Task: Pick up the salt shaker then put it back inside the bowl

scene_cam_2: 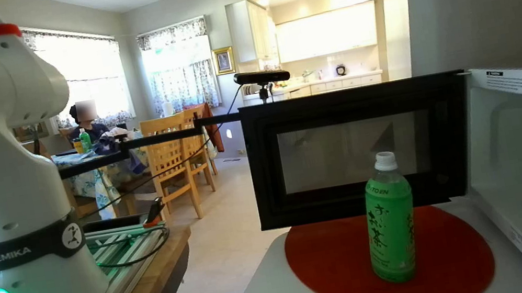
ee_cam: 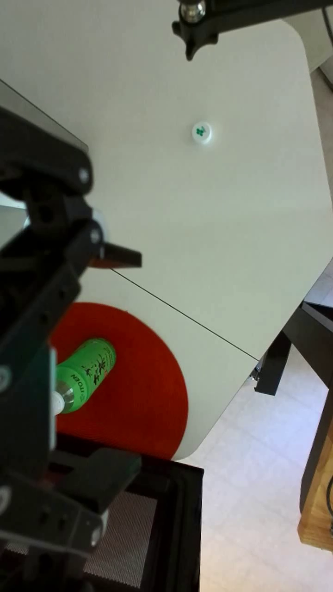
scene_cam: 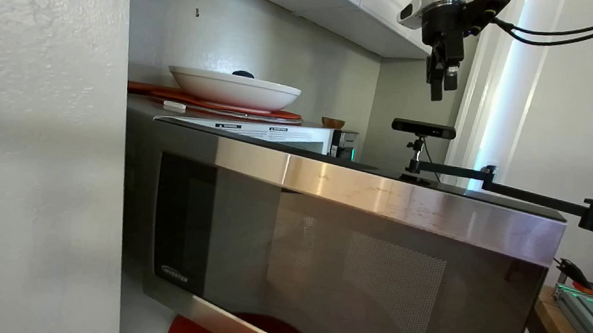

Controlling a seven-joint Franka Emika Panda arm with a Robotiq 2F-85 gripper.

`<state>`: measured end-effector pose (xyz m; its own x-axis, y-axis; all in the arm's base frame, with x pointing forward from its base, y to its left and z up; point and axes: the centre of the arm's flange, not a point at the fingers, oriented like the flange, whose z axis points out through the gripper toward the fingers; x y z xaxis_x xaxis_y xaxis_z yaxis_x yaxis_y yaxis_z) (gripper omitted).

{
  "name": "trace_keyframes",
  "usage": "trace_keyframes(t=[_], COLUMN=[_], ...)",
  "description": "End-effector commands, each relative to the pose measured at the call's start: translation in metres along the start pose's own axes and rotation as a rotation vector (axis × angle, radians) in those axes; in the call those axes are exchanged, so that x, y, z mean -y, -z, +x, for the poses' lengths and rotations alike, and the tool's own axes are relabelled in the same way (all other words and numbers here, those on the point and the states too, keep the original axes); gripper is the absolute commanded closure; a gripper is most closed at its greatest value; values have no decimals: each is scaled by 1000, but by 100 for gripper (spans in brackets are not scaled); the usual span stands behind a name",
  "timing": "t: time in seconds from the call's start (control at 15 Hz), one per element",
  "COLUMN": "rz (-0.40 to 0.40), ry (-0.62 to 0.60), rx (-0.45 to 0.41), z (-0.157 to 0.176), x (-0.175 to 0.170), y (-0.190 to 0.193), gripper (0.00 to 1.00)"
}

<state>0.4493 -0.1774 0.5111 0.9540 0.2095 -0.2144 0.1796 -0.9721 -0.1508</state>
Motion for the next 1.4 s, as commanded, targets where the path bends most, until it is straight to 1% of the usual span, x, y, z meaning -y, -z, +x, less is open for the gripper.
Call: trace_keyframes(t=[0.0, 0.47, 0.53, 0.67, 1.0, 1.13, 1.33], rz=[0, 0, -5, -21, -121, -148, -180], ry=[0, 0, -30, -66, -99, -121, -152], rx=[0, 0, -9, -42, -133, -163, -218], z=[0, 0, 11, 44, 126, 151, 178], x=[0, 0, -4, -6, -5, -9, -15], y=[0, 0, -5, 1, 24, 39, 66], gripper=[0, 0, 0, 0, 0, 0, 0])
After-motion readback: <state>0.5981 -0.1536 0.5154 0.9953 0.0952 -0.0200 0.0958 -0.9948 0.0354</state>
